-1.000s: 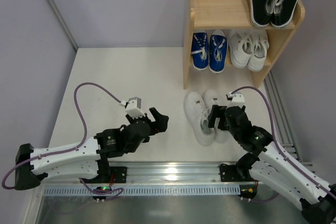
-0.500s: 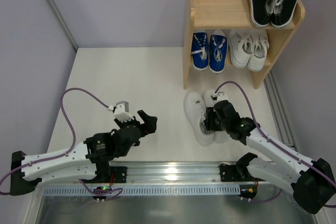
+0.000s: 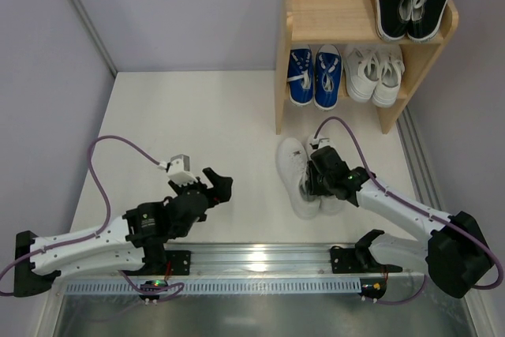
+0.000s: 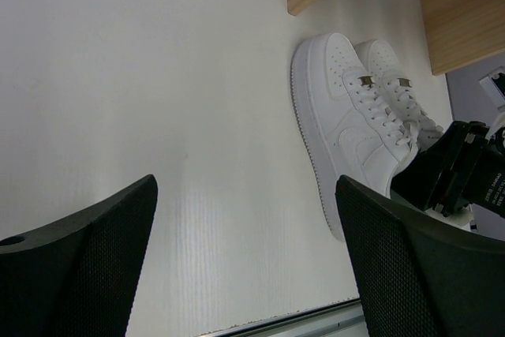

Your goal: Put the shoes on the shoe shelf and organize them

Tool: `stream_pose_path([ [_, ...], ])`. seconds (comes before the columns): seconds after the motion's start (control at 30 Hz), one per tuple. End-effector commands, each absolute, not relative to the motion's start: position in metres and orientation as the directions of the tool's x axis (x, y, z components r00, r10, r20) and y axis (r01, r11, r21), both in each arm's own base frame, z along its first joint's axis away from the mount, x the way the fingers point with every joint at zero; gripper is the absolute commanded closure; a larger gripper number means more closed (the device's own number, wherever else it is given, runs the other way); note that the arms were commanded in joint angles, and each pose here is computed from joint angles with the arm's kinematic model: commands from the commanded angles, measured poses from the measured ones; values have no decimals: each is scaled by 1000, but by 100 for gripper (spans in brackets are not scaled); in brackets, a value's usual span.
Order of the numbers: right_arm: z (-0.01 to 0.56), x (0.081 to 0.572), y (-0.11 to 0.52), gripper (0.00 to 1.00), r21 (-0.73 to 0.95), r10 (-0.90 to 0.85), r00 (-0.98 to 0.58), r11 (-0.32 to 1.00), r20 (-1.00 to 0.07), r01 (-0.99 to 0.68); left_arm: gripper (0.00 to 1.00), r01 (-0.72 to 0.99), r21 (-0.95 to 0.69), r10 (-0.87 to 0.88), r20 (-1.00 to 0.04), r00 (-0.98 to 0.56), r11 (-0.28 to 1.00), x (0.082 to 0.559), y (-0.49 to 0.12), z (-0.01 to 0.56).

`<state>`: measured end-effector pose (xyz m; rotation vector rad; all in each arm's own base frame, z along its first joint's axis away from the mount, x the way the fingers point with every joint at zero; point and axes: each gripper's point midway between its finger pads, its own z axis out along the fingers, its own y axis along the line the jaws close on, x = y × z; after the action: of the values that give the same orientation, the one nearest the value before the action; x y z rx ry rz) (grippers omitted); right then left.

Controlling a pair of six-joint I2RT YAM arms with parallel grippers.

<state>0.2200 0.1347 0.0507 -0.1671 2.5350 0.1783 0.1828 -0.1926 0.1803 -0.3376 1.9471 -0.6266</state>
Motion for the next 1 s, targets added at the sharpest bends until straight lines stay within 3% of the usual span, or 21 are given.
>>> stream_pose_path([
  [0.0,38,220,154,82,170,-38,-841,974,-540,-153,9,7,-580,-531,-751,-392,815,189,-184,183],
  [0.03,41,222,154,96,170,-33,-838,974,-545,-149,9,6,-584,-536,-749,-390,812,189,-184,185],
  [0.2,81,224,157,96,213,-16,-778,958,-628,-192,9,18,-582,-530,-753,-391,813,189,-186,189],
  [0.43,192,226,146,96,242,50,-562,931,-826,-274,9,25,-581,-529,-756,-385,813,191,-187,193],
  [0.67,260,199,146,96,226,-1,-459,869,-888,-439,9,28,-565,-514,-769,-381,825,192,-188,196],
  [0.97,431,168,144,96,85,79,-38,753,-996,-652,9,47,-555,-502,-782,-369,830,193,-187,208],
])
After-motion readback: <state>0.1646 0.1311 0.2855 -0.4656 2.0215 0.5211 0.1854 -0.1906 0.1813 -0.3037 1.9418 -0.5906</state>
